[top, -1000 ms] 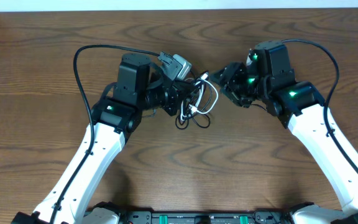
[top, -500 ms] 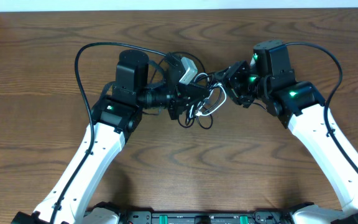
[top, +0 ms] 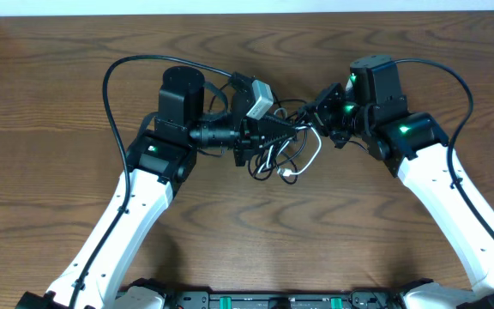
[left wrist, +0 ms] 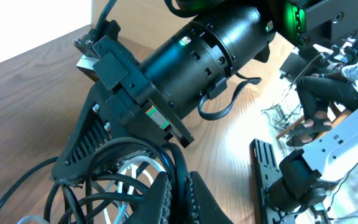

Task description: Untangle cables

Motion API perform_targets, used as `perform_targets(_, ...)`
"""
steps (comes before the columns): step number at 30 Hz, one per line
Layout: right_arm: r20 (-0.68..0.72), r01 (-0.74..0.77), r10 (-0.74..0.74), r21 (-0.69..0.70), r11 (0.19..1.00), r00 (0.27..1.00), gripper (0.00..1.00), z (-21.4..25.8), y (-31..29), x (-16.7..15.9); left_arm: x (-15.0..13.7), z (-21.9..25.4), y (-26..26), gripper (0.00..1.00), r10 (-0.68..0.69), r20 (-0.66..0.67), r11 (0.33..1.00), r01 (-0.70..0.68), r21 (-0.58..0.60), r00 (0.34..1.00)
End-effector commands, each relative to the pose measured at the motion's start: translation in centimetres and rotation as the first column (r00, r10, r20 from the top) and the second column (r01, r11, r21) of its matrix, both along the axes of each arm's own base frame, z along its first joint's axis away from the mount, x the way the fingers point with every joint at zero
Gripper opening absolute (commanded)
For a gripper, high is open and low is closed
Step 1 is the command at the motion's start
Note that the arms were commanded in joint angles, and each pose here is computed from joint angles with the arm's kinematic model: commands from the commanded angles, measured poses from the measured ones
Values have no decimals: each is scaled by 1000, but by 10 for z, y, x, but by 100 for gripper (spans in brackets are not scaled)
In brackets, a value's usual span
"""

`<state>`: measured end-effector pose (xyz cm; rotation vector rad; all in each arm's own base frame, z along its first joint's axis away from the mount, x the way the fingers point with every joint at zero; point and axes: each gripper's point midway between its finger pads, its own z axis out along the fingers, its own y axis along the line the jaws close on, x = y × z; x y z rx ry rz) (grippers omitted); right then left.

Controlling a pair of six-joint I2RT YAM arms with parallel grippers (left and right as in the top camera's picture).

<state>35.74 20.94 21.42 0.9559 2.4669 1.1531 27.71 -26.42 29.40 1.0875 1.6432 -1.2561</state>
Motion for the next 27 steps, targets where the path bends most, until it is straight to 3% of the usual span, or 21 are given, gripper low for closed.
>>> perform_targets(1, 44, -20, 21, -12, 1000, 999, 1, 9, -1, 2, 8, -5, 2, 8, 57, 3, 997, -57, 45, 998)
perform_targets(5, 41, 10, -8, -53, 999, 999, 1, 4, -15, 6, 31, -44, 22, 7, 270, -53, 941, -251, 227, 961)
perform_targets(7, 36, 23, -21, -60, 998, 999, 1, 2, -22, 8, 43, -72, 45, 8, 420, -45, 848, -374, 375, 907)
perform_targets(11, 40, 38, -35, -80, 996, 999, 1, 0, -36, 12, 53, -115, 104, 8, 638, 62, 577, -530, 622, 768)
perform_targets(12, 42, 37, -34, -80, 996, 999, 1, 0, -38, 13, 55, -125, 128, 8, 707, 122, 449, -575, 684, 697)
perform_targets(15, 47, 29, -25, -77, 997, 999, 1, 1, -40, 14, 55, -132, 159, 8, 777, 204, 284, -620, 732, 596)
perform_targets(20, 52, 22, -18, -82, 996, 998, 1, 1, -40, 14, 56, -131, 159, 8, 814, 178, 273, -634, 724, 554)
perform_targets(27, 57, 18, -14, -76, 997, 998, 1, 2, -39, 14, 45, -121, 104, 8, 714, -58, 565, -525, 636, 698)
